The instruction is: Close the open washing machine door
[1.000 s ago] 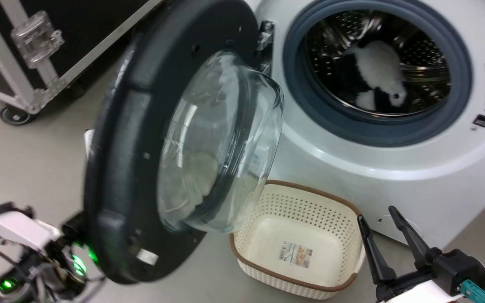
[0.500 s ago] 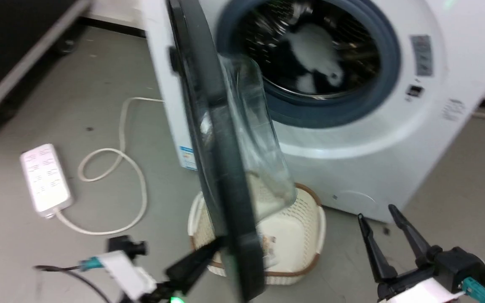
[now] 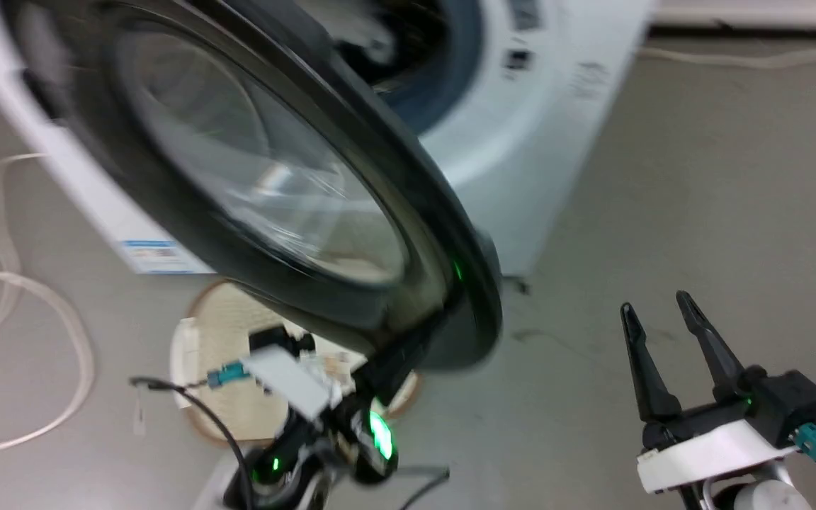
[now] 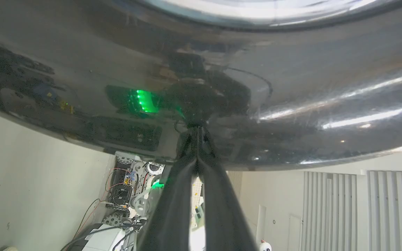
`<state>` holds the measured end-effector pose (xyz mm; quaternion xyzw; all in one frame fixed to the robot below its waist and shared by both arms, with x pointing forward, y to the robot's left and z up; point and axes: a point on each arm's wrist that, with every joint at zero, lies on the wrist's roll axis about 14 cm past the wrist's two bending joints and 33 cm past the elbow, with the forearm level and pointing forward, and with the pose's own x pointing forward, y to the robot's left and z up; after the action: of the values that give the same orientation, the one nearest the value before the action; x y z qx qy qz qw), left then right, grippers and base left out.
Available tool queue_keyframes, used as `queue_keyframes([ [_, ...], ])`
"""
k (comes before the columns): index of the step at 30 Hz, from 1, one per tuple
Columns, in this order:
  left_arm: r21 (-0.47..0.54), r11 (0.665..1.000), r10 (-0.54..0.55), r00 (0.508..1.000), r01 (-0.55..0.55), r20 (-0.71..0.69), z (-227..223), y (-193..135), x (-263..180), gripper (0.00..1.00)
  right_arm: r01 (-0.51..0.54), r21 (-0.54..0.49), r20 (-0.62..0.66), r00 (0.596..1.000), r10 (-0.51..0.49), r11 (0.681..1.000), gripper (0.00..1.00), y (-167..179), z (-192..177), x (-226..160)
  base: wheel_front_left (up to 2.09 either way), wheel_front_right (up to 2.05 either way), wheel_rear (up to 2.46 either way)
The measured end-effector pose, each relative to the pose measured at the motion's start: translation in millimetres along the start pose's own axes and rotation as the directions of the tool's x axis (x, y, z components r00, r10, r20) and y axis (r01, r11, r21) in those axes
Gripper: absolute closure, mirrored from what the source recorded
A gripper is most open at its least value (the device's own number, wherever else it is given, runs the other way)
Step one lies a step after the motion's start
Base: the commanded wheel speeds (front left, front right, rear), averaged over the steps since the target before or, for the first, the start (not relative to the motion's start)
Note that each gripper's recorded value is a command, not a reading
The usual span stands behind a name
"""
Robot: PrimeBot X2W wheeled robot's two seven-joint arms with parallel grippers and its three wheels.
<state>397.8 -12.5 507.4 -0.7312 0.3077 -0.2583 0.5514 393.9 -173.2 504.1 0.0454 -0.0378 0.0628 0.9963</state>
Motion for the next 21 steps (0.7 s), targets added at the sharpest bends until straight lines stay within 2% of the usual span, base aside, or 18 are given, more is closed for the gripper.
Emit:
queue_keyframes([
  [4,-0.019,1.000,-0.012,1.000,0.012,0.000,5,3,43,1.00,0.095,0.001,-0.025,0.995,-0.095,0.995,0.00,-25,-6,-15,0.00,0.00,0.00],
  [11,-0.059,0.998,0.002,0.986,0.008,0.166,41,16,104,1.00,0.229,-0.015,-0.072,0.971,-0.230,0.973,0.00,-60,-15,-40,0.00,0.00,0.00],
  [16,-0.086,0.996,0.015,0.984,0.000,0.175,43,21,129,1.00,0.272,-0.024,-0.088,0.958,-0.273,0.962,0.00,-70,-18,-49,0.00,0.00,0.00],
  [21,-0.064,0.998,-0.013,0.982,0.026,0.191,47,10,121,1.00,0.254,-0.013,-0.071,0.964,-0.255,0.967,0.00,-65,-15,-43,0.00,0.00,0.00],
])
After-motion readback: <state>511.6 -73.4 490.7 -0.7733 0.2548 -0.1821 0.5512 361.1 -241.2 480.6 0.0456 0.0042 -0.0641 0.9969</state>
